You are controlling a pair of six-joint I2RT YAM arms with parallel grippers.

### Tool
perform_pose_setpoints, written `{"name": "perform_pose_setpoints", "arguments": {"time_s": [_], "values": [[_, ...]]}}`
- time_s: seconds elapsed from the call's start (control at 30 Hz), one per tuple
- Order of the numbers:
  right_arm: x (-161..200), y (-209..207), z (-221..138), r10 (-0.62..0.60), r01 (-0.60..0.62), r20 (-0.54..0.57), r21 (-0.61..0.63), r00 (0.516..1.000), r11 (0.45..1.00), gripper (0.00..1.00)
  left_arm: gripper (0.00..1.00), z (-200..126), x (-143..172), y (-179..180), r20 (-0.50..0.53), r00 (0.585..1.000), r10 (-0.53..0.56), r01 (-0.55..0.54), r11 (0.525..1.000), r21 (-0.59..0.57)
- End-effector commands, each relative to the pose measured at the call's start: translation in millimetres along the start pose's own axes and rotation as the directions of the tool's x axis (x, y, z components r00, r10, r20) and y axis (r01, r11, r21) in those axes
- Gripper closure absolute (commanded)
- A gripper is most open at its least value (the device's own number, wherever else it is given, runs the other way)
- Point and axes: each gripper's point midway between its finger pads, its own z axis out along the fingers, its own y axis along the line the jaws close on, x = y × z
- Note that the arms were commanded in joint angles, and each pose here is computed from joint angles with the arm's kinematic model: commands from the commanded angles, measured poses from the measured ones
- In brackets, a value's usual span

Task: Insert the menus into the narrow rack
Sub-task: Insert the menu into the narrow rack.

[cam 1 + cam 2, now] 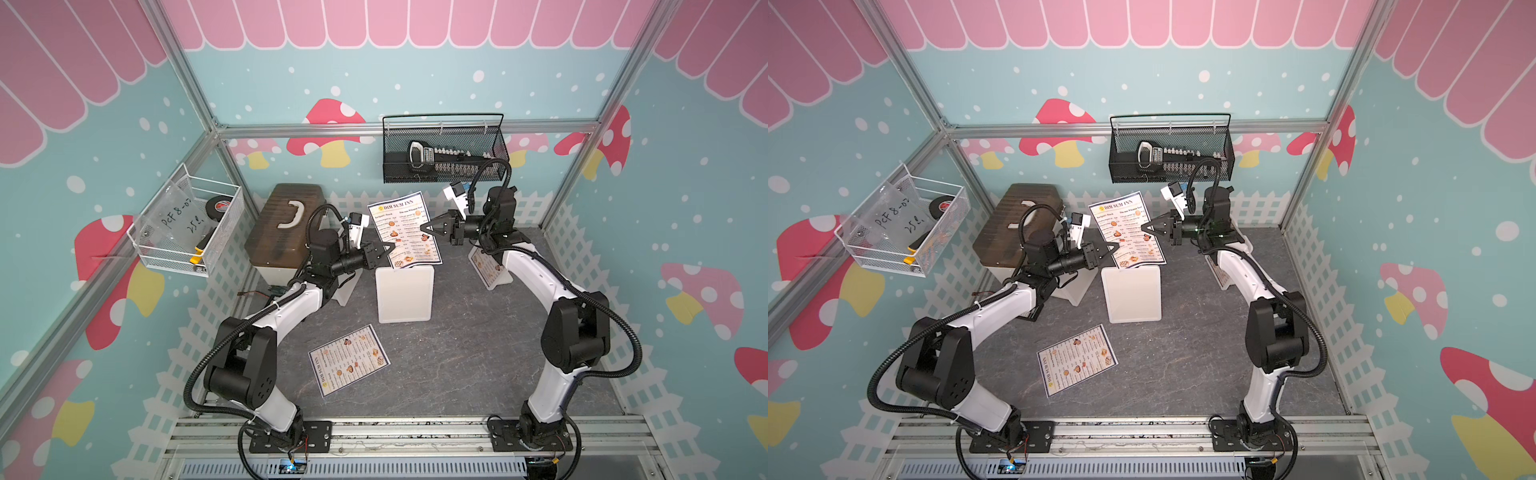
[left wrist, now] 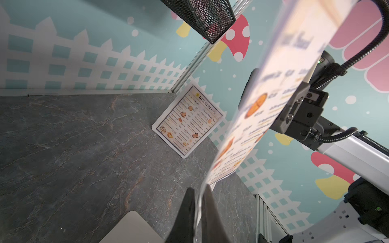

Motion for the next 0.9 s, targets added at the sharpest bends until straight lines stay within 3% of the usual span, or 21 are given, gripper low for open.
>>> {"name": "perform_pose_setpoints", "arguments": {"time_s": [0.0,0.43,0.87], "values": [[-9.7,13.7,-0.3,-0.041,0.040,-0.005,-0.037,0.999,0.998,1.00,0.91,-7.3,-13.6,-12.6,0.041,0.999,0.035,-0.036,0.999,0.017],[3.6,9.4,9.1,0.001,-0.002,-0.024,-0.048,1.000,0.999,1.00,0.79,-10.4,-16.5,-11.0,0.050,0.998,0.032,-0.033,0.999,0.015],[3.9,-1.2,14.4,0.008,-0.007,-0.010,0.006,1.000,1.000,1.00,0.73,-17.6,-23.0,-8.3,0.075,0.997,0.035,-0.036,0.999,0.003]]}}
